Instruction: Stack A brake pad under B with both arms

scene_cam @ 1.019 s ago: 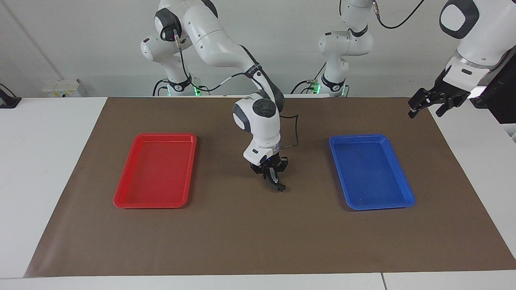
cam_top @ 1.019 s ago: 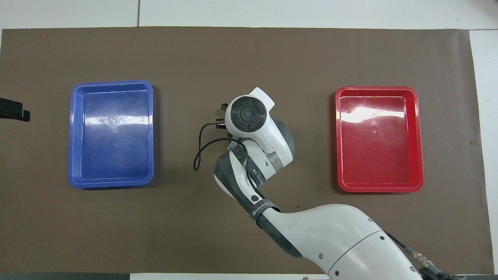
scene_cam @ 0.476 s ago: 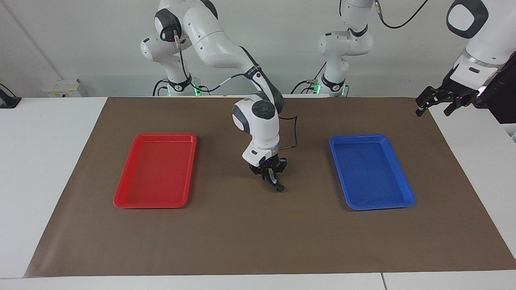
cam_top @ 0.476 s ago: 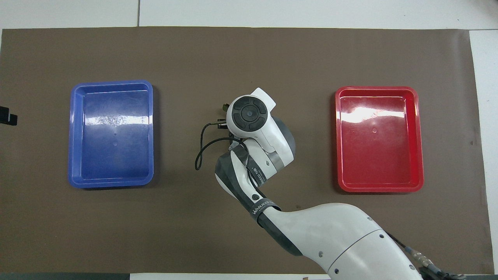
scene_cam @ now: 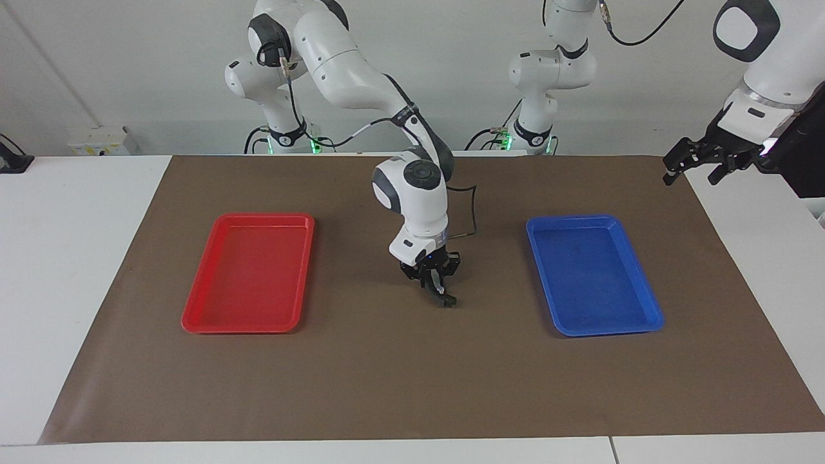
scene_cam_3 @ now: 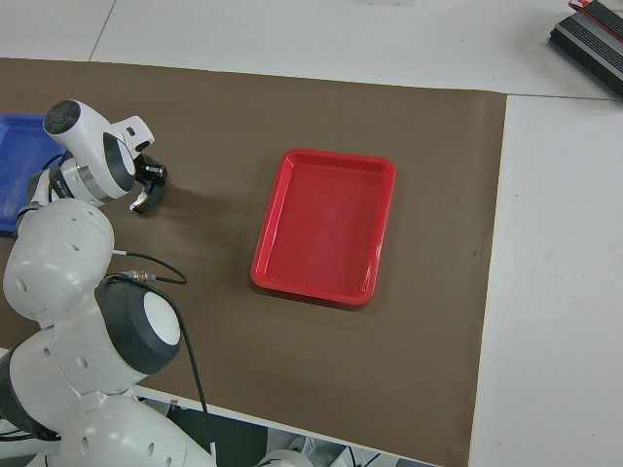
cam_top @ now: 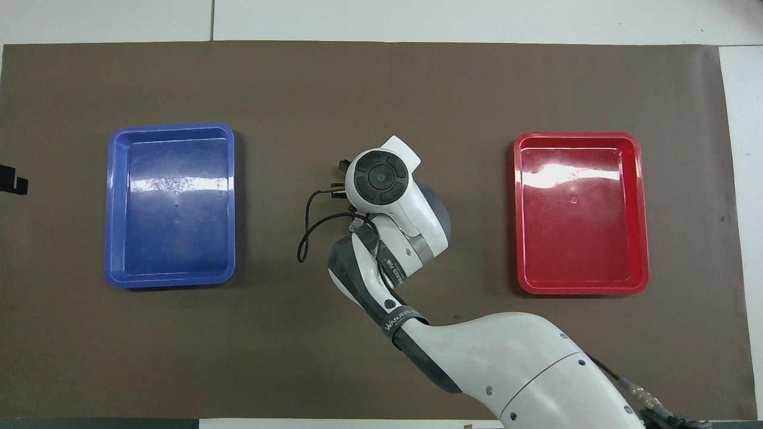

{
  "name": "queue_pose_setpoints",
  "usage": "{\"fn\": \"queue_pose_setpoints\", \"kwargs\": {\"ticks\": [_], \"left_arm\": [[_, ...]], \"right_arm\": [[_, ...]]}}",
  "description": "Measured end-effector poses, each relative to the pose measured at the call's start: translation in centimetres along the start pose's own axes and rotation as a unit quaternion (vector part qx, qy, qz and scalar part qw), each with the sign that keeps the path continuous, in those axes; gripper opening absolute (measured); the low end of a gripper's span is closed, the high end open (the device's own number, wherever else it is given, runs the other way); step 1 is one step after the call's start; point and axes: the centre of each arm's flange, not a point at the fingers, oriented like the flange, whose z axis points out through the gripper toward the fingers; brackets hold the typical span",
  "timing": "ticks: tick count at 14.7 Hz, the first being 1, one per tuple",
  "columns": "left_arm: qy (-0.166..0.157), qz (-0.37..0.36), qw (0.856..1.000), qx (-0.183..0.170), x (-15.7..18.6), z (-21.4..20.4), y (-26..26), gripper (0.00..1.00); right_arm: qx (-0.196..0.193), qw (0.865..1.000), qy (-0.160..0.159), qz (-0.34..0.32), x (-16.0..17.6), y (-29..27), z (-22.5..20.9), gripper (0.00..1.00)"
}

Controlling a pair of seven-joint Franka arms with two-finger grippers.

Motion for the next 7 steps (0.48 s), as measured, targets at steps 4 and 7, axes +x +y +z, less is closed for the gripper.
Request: {"fn": "queue_pose_setpoints", "kwargs": {"ticks": [4,7], "left_arm": [[0.0,0.0,1.0,0.0,0.0,0.0,0.0,0.99],[0.0,0.0,1.0,0.0,0.0,0.0,0.0,0.99]], "right_arm": [[0.002,1.0,0.004,0.001,0.3,0.1,-0.5,0.96],[0.001,1.0,0.01,0.009,1.1,1.0,-1.0,1.0]]}}
